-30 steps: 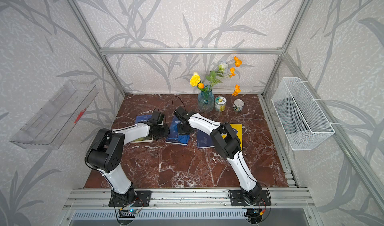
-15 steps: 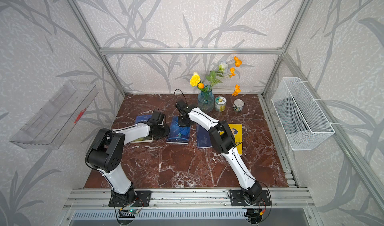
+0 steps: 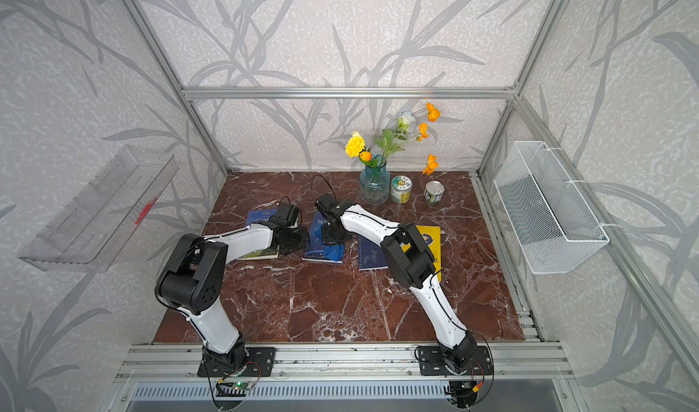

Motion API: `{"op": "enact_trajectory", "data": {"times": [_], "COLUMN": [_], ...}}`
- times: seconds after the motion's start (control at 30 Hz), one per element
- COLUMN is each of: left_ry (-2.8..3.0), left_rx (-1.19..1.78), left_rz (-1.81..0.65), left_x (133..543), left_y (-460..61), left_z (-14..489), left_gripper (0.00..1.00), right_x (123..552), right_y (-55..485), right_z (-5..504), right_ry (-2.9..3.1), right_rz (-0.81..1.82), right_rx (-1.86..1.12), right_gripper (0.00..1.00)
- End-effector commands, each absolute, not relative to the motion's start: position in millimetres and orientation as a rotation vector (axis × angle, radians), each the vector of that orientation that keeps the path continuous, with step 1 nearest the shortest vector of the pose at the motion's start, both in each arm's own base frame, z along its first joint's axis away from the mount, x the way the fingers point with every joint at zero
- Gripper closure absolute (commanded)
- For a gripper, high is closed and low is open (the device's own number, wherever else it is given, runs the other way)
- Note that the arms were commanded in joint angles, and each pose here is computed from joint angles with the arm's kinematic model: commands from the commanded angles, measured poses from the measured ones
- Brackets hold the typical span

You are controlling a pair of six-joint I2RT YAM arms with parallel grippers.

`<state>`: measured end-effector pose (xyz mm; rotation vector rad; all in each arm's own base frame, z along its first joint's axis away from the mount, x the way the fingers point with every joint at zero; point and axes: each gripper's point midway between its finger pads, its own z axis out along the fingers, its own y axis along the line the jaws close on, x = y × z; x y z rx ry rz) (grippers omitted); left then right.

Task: Wipe the cover of the book
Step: Wipe the dirt from the cover of the book.

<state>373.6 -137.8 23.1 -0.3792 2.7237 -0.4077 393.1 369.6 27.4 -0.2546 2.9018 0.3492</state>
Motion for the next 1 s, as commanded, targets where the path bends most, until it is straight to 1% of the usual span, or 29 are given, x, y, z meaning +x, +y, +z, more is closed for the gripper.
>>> {"op": "enact_trajectory", "data": {"times": [0.0, 0.1, 0.17, 0.3, 0.37, 0.5, 0.6, 0.73, 0.97], "left_ry": [2.886, 2.883, 2.891, 2.886, 2.881, 2.879, 2.881, 2.883, 2.883], "left_rx": [-0.382, -0.382, -0.382, -0.382, -0.379, -0.378, -0.378, -0.379, -0.377], "left_rz": [-0.344, -0.337, -0.34, -0.34, -0.338, -0.333, -0.331, -0.338, -0.322], "left_x": [339, 340, 339, 339, 339, 339, 339, 339, 339], "left_y": [-136, -136, -136, -136, -135, -135, -134, -135, -134], "left_z": [-11, -11, -12, -10, -8, -7, -8, -8, -9], "left_gripper": [0.91, 0.91, 0.91, 0.91, 0.91, 0.91, 0.91, 0.91, 0.91], "right_x": [392, 401, 396, 369, 350, 319, 307, 324, 389], "right_y": [316, 320, 324, 334, 338, 329, 325, 328, 346], "right_z": [-48, -52, -56, -55, -53, -52, -52, -52, -62], "right_ry": [3.107, 3.12, 3.141, 3.128, 3.121, 3.13, 3.129, 3.125, 3.121], "right_rz": [0.031, -0.014, -0.029, -0.081, -0.043, 0.056, 0.132, 0.126, 0.137], "right_rx": [-0.168, -0.183, -0.21, -0.331, -0.354, -0.296, -0.251, -0.234, -0.139], "right_gripper": [0.87, 0.87, 0.87, 0.88, 0.88, 0.88, 0.88, 0.88, 0.88]}}
